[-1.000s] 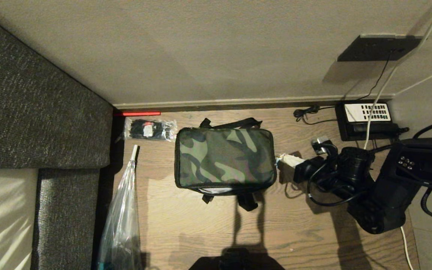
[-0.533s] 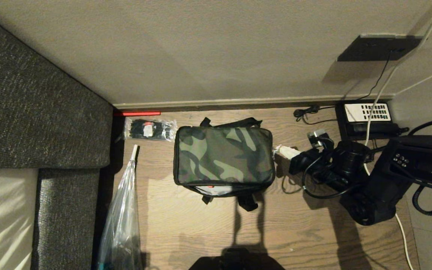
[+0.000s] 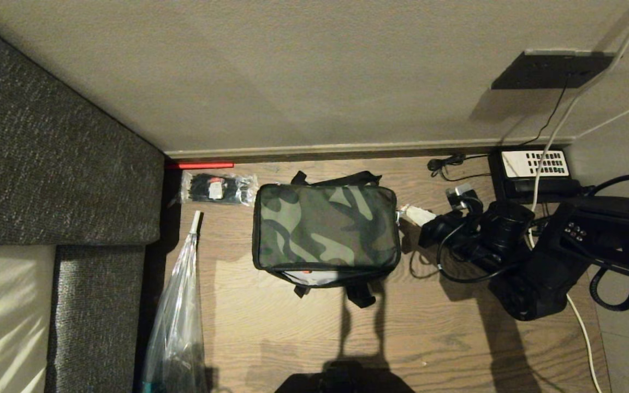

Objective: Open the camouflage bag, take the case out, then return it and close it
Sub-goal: Open the top of the storage box

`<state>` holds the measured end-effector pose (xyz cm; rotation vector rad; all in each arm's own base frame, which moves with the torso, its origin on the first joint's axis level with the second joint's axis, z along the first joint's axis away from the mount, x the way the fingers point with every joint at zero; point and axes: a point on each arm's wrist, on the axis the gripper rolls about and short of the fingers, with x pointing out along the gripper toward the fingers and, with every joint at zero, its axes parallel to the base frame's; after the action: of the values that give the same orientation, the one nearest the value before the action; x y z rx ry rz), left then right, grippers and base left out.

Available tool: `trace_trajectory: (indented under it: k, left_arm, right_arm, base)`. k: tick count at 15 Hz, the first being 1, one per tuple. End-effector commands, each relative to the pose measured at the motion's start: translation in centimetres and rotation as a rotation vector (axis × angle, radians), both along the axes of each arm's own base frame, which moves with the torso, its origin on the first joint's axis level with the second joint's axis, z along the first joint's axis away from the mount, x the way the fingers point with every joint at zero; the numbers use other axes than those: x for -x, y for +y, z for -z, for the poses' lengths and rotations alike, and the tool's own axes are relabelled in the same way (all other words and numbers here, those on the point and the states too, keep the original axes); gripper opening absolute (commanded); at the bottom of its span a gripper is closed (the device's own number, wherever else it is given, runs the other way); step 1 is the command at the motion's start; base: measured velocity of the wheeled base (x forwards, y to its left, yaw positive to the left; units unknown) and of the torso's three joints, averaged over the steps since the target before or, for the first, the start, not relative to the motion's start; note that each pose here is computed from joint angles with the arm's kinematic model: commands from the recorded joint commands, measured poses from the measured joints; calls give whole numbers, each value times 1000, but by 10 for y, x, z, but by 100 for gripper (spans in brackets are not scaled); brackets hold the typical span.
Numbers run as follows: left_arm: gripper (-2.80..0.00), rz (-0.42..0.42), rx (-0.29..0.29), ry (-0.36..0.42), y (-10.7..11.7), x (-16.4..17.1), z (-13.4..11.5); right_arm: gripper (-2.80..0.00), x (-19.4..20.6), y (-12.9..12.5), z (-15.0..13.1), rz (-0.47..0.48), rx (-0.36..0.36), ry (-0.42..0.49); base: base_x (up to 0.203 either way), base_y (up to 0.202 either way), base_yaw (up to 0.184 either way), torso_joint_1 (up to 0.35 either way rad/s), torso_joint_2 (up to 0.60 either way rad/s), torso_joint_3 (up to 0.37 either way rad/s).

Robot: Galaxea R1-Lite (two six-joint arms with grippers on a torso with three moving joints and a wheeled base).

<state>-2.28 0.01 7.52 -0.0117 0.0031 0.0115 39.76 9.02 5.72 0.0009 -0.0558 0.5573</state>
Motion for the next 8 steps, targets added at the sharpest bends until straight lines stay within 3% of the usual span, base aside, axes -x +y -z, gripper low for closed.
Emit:
trace_trajectory:
  k: [1,8]
  left_arm:
    - [-280,-1,1,1,0,0,1]
    - [-280,-1,1,1,0,0,1]
  right_arm:
    - [-280,-6,-4,1,9,4,-20]
    - [-280,-21,-6,-15,19,-15,-100]
  base:
    - [0,0,0,0,0,0]
    - [0,0,0,0,0,0]
